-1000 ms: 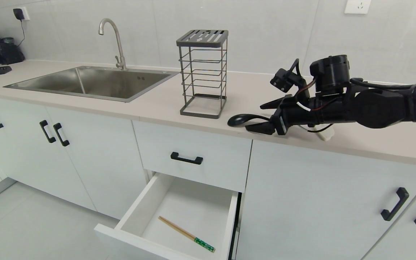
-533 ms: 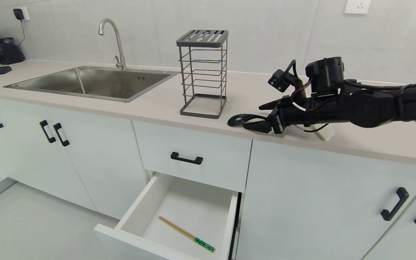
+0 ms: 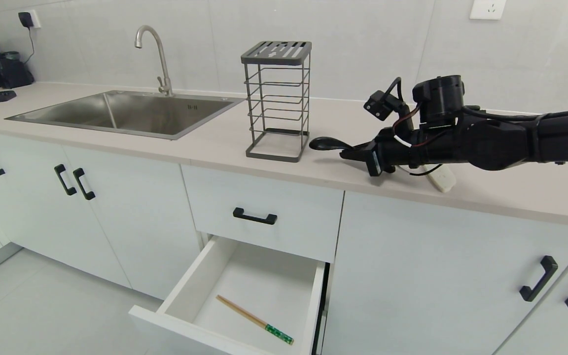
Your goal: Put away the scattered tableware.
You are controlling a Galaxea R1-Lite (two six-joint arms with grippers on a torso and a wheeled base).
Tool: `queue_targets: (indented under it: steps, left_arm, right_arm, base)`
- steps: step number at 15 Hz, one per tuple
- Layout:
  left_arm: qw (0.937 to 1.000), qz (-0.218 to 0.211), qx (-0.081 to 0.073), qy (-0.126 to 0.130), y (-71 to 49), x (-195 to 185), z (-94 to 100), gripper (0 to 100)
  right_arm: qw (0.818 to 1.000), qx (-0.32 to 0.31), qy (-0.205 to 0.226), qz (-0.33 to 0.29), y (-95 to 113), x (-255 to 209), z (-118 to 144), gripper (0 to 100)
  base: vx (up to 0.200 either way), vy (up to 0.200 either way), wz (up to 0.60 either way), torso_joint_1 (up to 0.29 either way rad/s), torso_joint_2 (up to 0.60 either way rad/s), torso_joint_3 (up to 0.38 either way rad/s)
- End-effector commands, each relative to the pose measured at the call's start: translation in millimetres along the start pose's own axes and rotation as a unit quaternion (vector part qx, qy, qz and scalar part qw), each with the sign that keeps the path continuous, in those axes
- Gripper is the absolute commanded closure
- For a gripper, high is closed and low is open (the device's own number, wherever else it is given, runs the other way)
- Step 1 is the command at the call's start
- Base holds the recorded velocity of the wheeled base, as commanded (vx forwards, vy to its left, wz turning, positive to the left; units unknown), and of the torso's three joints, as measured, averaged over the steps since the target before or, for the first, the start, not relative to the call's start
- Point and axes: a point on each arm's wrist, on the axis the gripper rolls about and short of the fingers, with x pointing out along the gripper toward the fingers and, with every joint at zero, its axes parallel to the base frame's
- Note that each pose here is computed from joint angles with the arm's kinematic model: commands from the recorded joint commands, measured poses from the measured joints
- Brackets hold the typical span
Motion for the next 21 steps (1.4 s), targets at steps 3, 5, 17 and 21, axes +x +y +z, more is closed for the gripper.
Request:
queue_targets:
  steps: [3, 5, 17, 21]
  left_arm:
    - [1.0000, 0.000, 0.000, 0.001, 0.0, 0.1, 0.0, 0]
    - [1.0000, 0.000, 0.000, 0.001, 0.0, 0.1, 0.0, 0]
    - [1.0000, 0.000, 0.000, 0.001, 0.0, 0.1, 0.0, 0]
    - [1.0000, 0.000, -0.001, 0.001, 0.0, 0.1, 0.0, 0]
  right_arm:
    - [1.000, -0.014, -0.022, -0.007, 7.2, -22.2, 17.9, 100]
    - [0.999, -0.026, -0.031, 0.006, 25.0, -33.3, 26.7, 100]
    - [0.991, -0.083, -0.025, 0.102, 132.7, -25.8, 41.3, 100]
    - [0.982, -0.101, 0.012, 0.162, 182.9, 11.7, 25.8, 100]
  base:
    - [0.000, 0.000, 0.00, 0.000, 0.00, 0.000]
    - [0.000, 0.000, 0.00, 0.000, 0.00, 0.000]
    - [0.000, 0.000, 0.00, 0.000, 0.00, 0.000]
    - [0.000, 0.000, 0.00, 0.000, 0.00, 0.000]
